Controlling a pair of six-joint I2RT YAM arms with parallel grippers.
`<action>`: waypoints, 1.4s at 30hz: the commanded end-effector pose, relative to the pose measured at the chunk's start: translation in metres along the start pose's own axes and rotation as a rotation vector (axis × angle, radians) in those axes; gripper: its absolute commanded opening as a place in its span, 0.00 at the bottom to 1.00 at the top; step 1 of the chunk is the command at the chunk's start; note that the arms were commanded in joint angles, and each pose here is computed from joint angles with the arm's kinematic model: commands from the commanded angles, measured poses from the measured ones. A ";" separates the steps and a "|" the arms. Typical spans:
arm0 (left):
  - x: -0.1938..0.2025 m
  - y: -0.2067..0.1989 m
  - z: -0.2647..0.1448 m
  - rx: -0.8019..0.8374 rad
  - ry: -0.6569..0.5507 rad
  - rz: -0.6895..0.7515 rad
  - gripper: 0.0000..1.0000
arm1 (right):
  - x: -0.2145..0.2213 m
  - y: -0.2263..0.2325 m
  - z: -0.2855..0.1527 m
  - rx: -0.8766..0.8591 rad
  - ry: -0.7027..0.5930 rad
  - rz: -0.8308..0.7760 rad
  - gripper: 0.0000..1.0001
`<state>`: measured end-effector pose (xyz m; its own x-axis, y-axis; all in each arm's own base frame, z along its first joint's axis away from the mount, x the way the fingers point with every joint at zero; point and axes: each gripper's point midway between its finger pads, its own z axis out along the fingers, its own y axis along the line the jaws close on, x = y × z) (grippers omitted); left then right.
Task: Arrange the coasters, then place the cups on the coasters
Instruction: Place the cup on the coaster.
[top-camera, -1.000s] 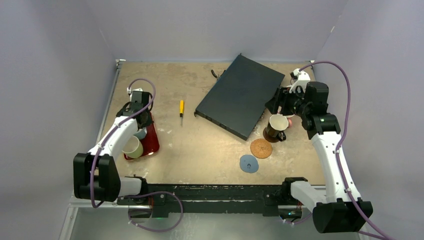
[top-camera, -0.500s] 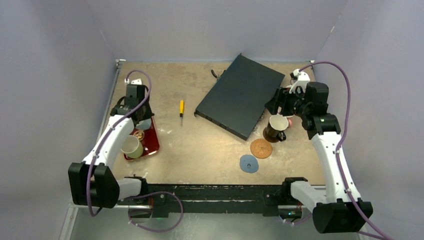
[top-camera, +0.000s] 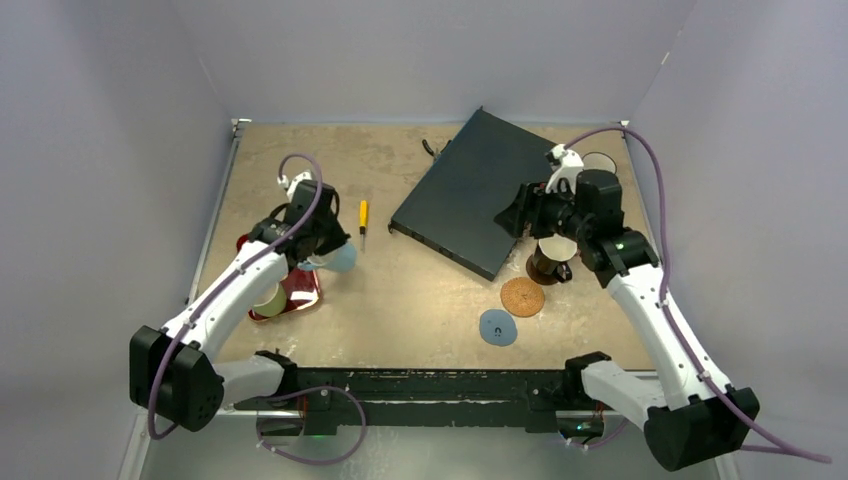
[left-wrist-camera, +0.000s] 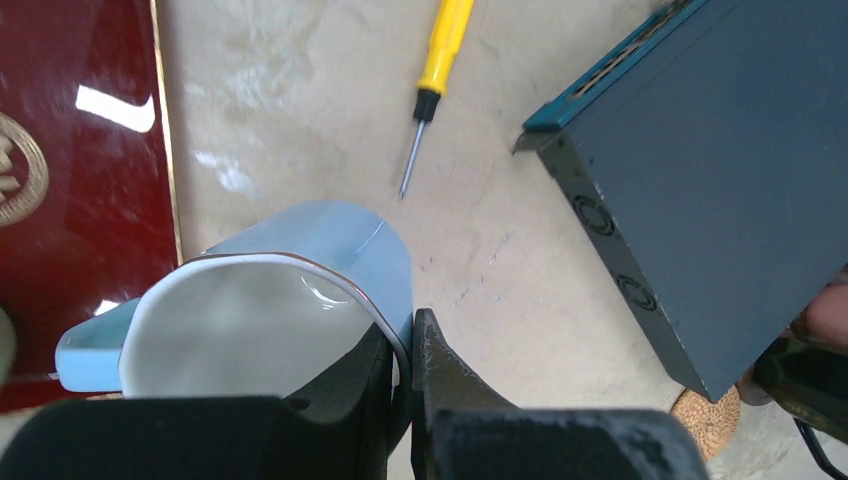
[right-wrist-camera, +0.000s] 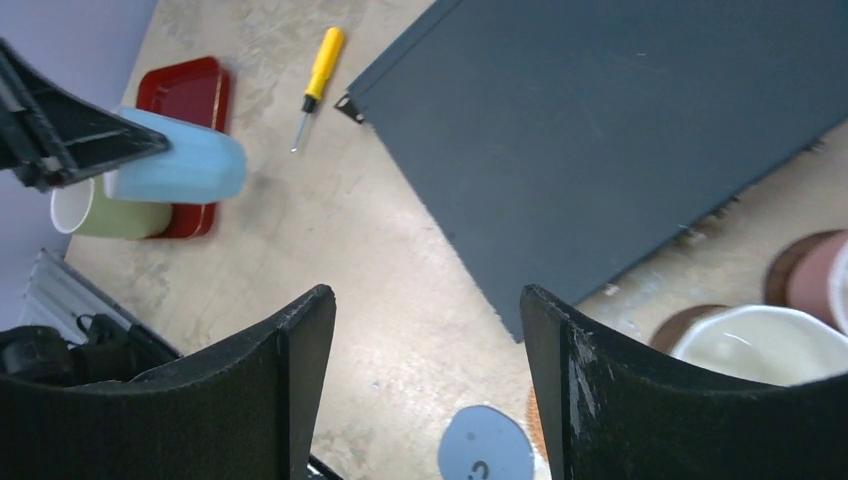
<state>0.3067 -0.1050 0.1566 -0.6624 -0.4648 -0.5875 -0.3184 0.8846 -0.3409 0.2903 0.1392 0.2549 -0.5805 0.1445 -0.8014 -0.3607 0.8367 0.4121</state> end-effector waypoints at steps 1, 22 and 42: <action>0.006 -0.011 -0.010 0.002 -0.069 -0.211 0.00 | 0.001 0.020 0.016 -0.011 -0.032 0.021 0.72; 0.065 -0.042 0.004 -0.020 -0.048 -0.189 0.00 | 0.016 0.039 0.038 -0.023 0.009 -0.008 0.73; 0.039 -0.056 -0.013 0.044 -0.121 -0.117 0.35 | 0.008 0.039 0.032 -0.009 -0.019 -0.009 0.75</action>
<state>0.2732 -0.1665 0.1188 -0.5891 -0.5807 -0.5619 -0.4346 0.8140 -0.3854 0.2923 0.1911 0.2358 -0.6048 0.1274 -0.7861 -0.3657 0.8324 0.4163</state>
